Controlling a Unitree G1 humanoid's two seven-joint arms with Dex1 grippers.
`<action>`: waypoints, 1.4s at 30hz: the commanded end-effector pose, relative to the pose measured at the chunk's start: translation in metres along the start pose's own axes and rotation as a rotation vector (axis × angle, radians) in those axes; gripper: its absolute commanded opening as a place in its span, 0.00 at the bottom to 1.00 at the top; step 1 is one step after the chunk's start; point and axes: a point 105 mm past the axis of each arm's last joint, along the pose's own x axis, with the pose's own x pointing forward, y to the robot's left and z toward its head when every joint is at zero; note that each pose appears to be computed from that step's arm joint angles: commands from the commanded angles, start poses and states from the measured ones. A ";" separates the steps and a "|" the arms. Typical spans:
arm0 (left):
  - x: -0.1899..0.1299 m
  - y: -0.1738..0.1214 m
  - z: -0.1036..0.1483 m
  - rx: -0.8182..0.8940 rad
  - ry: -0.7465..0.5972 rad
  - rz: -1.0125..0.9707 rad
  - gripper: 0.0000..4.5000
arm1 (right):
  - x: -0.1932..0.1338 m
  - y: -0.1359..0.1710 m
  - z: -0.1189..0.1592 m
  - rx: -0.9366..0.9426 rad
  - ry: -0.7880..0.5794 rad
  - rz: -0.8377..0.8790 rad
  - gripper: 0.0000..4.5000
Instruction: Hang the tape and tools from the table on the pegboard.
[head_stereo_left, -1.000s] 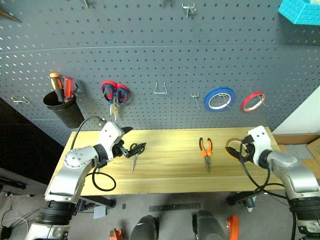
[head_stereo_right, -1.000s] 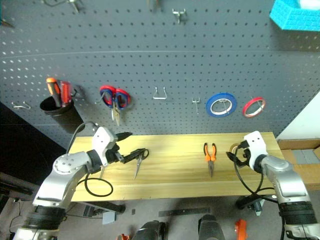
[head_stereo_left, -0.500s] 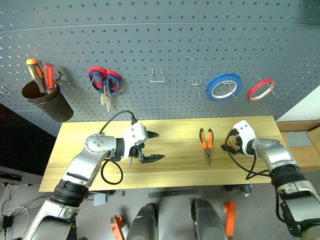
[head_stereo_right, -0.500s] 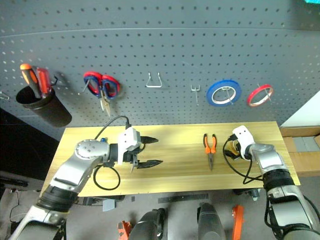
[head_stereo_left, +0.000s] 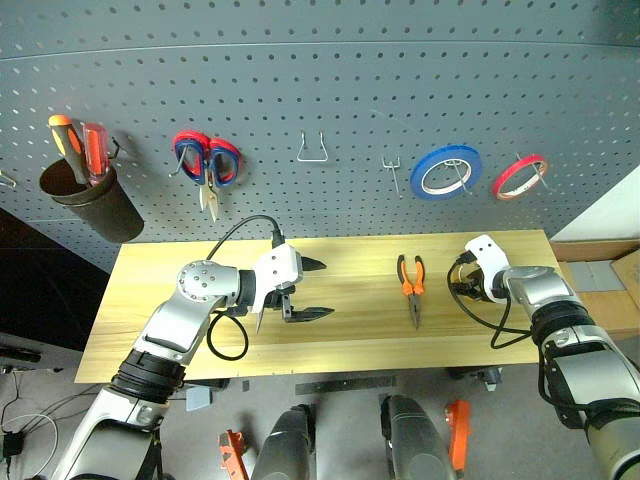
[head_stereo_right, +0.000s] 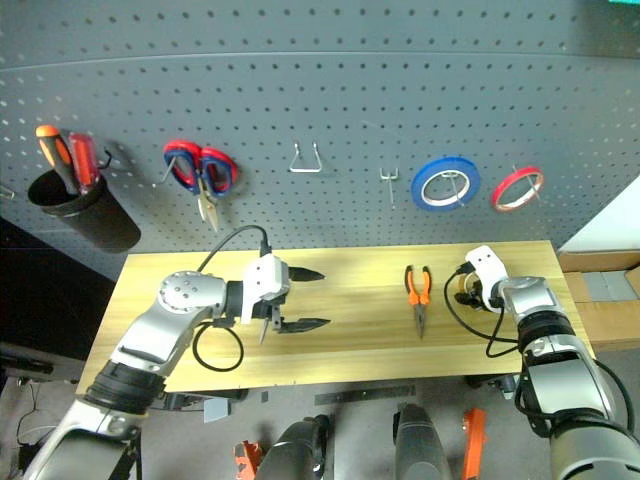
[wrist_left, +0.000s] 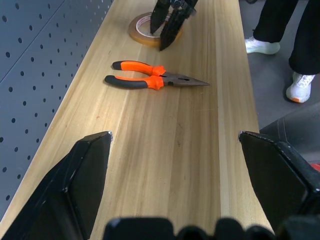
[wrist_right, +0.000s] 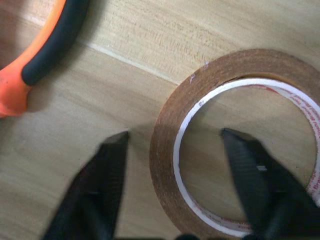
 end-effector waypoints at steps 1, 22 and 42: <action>-0.001 0.002 0.010 0.037 -0.037 0.014 0.97 | 0.009 0.011 -0.030 0.037 0.094 0.037 0.34; -0.013 0.008 0.010 -0.012 -0.080 0.071 0.97 | -0.101 0.080 0.027 -0.247 -0.362 -0.155 0.02; -0.045 0.037 0.025 -0.130 -0.206 0.341 0.97 | -0.141 0.188 0.146 -0.561 -0.870 -0.212 0.02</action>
